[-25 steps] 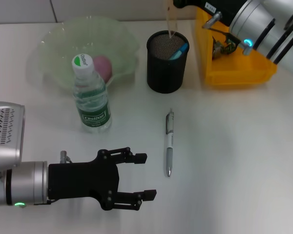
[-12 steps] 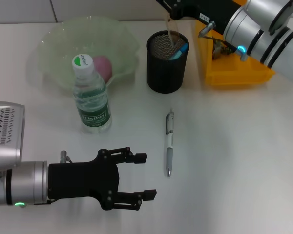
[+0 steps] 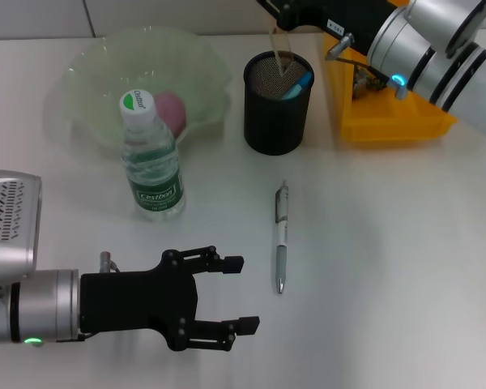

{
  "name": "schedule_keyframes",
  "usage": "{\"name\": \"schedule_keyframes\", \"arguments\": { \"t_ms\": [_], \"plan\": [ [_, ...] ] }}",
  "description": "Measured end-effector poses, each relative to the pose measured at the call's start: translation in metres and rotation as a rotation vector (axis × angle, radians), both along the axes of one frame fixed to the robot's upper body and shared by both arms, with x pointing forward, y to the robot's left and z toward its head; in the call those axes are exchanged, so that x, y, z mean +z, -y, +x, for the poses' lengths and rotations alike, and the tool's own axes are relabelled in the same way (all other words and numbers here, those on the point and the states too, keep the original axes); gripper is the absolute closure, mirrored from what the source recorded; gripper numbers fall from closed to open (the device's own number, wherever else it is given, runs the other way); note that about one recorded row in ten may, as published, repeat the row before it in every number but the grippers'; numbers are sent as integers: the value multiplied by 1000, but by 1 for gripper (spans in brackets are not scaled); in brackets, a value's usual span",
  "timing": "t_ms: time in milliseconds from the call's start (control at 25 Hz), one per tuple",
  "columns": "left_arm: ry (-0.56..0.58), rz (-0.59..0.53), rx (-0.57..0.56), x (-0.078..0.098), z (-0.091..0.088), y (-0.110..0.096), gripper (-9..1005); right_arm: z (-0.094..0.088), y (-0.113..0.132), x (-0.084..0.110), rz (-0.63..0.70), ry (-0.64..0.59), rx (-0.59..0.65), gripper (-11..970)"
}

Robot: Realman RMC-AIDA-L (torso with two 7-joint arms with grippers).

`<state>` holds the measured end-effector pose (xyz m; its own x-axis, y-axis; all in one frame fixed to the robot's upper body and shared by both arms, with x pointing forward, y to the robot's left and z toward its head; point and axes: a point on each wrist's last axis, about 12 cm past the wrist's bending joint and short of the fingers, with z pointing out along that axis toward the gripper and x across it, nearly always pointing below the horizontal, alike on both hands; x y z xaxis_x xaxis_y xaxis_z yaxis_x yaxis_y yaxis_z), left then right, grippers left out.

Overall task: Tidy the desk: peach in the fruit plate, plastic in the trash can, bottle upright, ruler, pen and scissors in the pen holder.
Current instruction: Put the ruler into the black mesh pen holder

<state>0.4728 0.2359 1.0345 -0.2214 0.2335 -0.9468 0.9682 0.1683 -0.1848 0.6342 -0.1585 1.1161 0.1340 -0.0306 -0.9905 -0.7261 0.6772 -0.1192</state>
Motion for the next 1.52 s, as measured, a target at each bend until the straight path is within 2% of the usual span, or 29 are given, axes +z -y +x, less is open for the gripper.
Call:
{"name": "schedule_keyframes", "arguments": {
  "t_ms": [160,640,1520],
  "plan": [
    [2,0,-1,0,-1,0,164,-2,-2,1,-32,51,20,570],
    [5,-3,-6,-1,-1,0,164,-1,-12,2,-77,56,59,568],
    [5,-5,-7,0,-2,0,164,2,-7,2,-49,38,16,566]
  ]
}}
